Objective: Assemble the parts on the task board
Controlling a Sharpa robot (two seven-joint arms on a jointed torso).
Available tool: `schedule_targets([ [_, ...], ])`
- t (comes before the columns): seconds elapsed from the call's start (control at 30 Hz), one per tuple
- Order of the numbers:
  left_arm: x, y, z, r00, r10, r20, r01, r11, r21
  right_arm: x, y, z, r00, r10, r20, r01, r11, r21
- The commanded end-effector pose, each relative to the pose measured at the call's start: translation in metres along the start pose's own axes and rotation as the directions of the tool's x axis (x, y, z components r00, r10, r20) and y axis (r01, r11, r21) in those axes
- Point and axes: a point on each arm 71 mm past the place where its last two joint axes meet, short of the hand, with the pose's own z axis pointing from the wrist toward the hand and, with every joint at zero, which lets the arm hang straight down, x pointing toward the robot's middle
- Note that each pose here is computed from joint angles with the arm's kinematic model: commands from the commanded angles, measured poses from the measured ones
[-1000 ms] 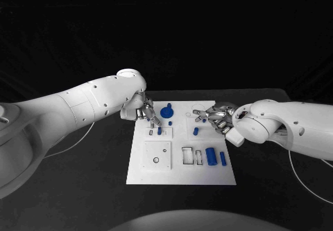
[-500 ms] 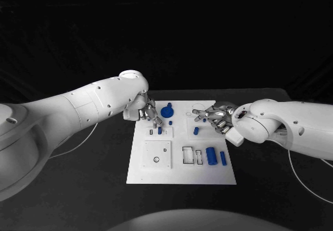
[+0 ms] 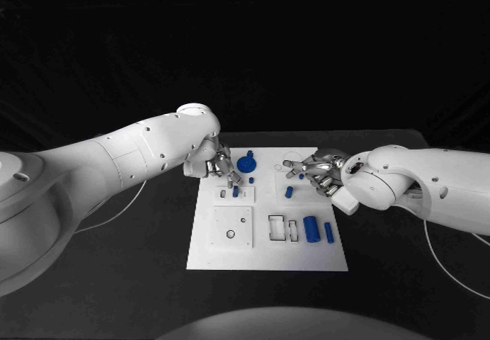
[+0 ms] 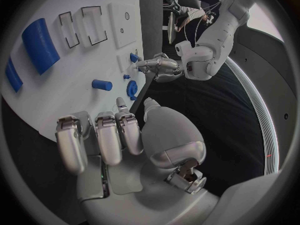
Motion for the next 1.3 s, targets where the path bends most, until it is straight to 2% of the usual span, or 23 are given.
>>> schedule_targets([
  [0.03,0.0008,-0.0037,0.0002,1.0,-0.006,-0.001,0.006,1.0,0.018,0.0015,0.0002,0.0003,1.0,-0.006,-0.013,0.006,1.0,-0.001],
  [1.3,0.0061,-0.0049,0.0024,0.999,0.017,-0.037,-0.018,1.0,-0.022,0.002,0.0003,-0.0003,1.0,-0.006,-0.012,0.006,1.0,0.0],
])
